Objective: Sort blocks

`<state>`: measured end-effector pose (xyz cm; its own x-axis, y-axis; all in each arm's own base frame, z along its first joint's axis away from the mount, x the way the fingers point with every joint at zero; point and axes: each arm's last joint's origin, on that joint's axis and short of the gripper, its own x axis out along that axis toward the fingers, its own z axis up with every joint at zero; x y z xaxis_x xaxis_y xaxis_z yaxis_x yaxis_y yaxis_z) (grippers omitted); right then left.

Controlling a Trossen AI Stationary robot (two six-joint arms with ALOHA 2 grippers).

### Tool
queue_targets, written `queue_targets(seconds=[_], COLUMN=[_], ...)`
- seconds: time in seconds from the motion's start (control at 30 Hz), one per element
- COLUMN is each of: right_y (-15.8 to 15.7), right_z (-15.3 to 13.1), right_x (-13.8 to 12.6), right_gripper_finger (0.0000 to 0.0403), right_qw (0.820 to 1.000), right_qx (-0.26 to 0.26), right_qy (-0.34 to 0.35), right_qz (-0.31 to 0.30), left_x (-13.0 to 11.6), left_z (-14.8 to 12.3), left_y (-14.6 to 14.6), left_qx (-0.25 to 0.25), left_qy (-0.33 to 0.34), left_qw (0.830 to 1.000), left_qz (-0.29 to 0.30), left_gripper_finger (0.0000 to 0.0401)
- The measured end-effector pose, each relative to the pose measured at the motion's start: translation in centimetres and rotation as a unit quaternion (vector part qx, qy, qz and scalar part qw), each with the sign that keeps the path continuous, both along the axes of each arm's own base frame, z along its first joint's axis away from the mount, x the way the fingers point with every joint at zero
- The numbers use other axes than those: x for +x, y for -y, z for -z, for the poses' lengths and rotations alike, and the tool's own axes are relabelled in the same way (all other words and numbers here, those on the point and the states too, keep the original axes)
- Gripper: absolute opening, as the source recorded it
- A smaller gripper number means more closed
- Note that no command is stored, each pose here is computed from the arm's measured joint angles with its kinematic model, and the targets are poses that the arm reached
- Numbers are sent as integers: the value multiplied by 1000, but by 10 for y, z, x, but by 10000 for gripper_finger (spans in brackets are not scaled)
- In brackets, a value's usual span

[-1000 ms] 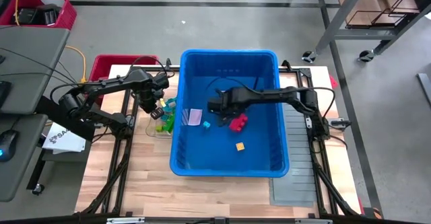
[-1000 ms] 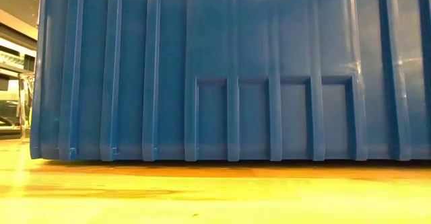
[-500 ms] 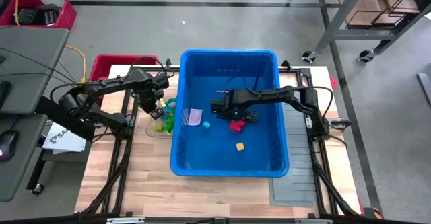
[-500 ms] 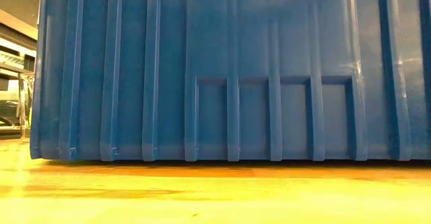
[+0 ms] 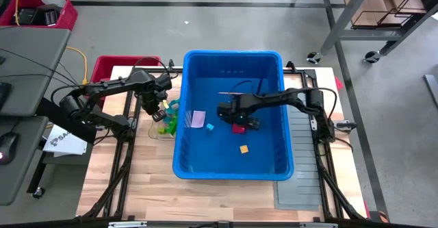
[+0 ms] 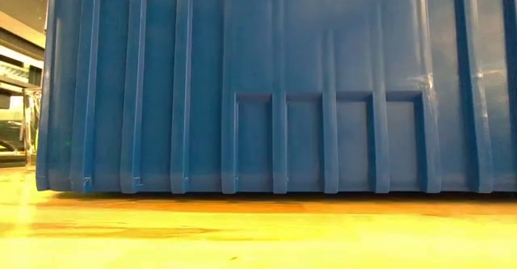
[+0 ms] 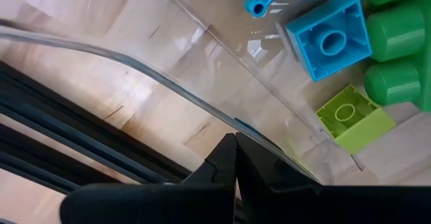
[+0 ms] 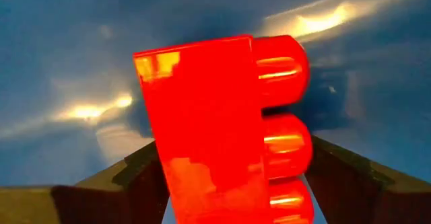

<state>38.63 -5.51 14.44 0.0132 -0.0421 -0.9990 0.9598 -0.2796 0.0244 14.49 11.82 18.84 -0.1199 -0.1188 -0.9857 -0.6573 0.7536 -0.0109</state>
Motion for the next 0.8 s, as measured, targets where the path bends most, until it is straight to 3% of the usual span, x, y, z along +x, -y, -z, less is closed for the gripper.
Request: queue_targets(seconds=[0.1,0.33,0.53,0.63,0.8], right_y=[2,1,1,1,8], right_z=[5,6,-4,-24,-101], right_x=[-2,-1,-3,-8,-12], right_gripper_finger=[293,292,238,238,238], right_qw=[999,981,967,960,946], right_qx=[6,-13,-17,-47,-179], right_qy=[6,1,-24,-45,39], right_qz=[-31,-196,-251,-274,-267], left_x=[0,1,1,1,1], left_z=[0,0,0,0,0], left_y=[0,-1,-1,-1,-1], left_qx=[2,6,6,7,7], left_qy=[1,4,3,2,1], left_qw=[1000,1000,1000,1000,1000], left_qz=[3,5,-2,-15,-21], left_gripper_finger=[0,0,0,0,0])
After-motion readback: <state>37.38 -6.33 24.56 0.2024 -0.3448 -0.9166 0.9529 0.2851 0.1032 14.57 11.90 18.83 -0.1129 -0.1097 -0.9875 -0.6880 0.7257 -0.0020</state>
